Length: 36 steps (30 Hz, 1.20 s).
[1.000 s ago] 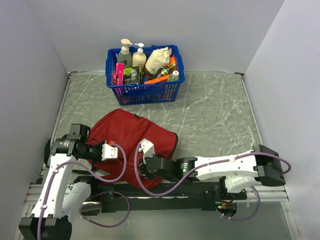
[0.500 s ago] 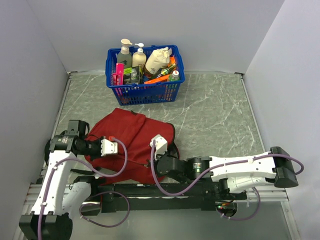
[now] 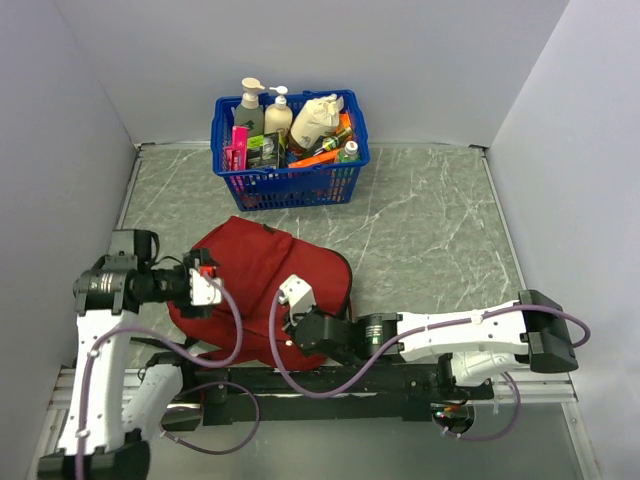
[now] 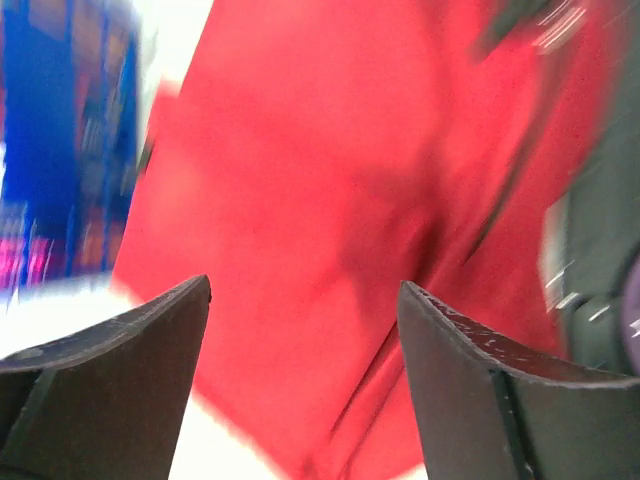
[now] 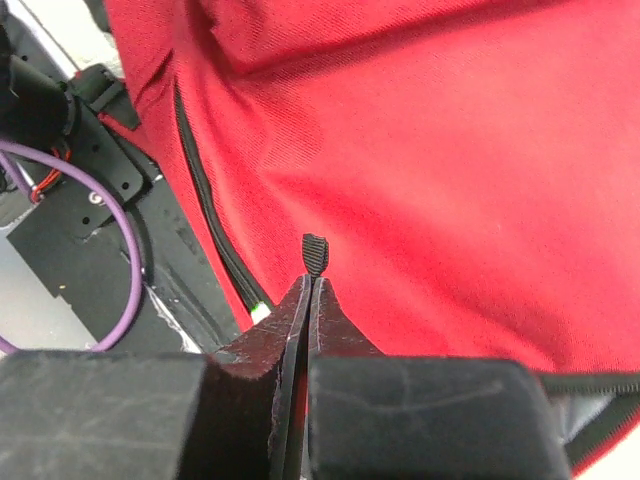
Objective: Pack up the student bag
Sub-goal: Zip the student bag at the center of the board.
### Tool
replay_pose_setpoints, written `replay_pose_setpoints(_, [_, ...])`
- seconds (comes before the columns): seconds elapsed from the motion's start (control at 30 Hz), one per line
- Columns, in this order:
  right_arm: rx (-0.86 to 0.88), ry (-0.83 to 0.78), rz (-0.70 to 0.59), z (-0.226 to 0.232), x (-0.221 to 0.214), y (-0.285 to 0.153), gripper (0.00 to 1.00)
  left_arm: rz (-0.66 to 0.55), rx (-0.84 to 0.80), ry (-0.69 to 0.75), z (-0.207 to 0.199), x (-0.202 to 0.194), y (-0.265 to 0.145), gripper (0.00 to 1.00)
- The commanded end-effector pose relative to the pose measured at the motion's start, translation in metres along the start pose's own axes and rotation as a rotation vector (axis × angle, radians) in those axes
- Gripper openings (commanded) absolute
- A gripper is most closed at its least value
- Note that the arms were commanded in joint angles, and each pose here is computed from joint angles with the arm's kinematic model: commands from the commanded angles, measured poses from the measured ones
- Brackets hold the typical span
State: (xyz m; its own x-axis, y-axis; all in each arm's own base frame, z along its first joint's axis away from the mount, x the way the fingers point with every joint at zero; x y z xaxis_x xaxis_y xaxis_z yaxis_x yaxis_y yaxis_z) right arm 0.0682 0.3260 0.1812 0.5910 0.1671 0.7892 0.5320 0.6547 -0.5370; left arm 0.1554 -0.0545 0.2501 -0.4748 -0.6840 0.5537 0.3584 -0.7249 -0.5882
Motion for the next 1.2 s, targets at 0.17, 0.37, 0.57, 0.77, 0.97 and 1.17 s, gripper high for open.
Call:
replay_pose_setpoints(0.17, [0.124,0.061,-0.068,0.014,0.034,-0.007,0.0,-0.432,-0.317,-0.181,-0.053,0.082,0.032,0.79])
replay_pose_setpoints(0.37, [0.159,0.124,-0.066,0.009,0.029,-0.015,0.0,-0.464,-0.349,-0.112,-0.073,0.097,0.062,0.68])
replay_pose_setpoints(0.57, [0.183,0.168,-0.06,0.005,0.027,-0.022,0.0,-0.415,-0.295,-0.083,-0.066,0.097,0.092,0.48])
replay_pose_setpoints(0.77, [0.167,0.179,-0.049,-0.002,0.025,-0.018,0.0,-0.374,-0.277,-0.06,-0.074,0.089,0.112,0.44])
replay_pose_setpoints(0.97, [0.172,0.183,-0.047,-0.007,0.024,-0.019,0.0,-0.335,-0.271,-0.088,-0.08,0.081,0.119,0.44])
replay_pose_setpoints(1.17, [0.173,0.187,-0.045,-0.009,0.023,-0.018,0.0,-0.311,-0.259,-0.095,-0.085,0.073,0.123,0.31])
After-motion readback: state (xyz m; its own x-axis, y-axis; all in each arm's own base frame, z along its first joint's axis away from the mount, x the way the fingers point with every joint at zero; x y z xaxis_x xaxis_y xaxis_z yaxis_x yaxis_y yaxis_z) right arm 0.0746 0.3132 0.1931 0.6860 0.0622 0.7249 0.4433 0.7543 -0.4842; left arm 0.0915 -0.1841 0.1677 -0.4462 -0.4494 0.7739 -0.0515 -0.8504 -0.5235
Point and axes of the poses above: each gripper's point midway between its finger pads, its own y axis out along the fingers, its own z axis along the line the jaws close on, x = y × z, the point moved 5 cm from there along -y, back along the fingers, and after that the axes turned 15 degrees about y, right-handed, at the moved point
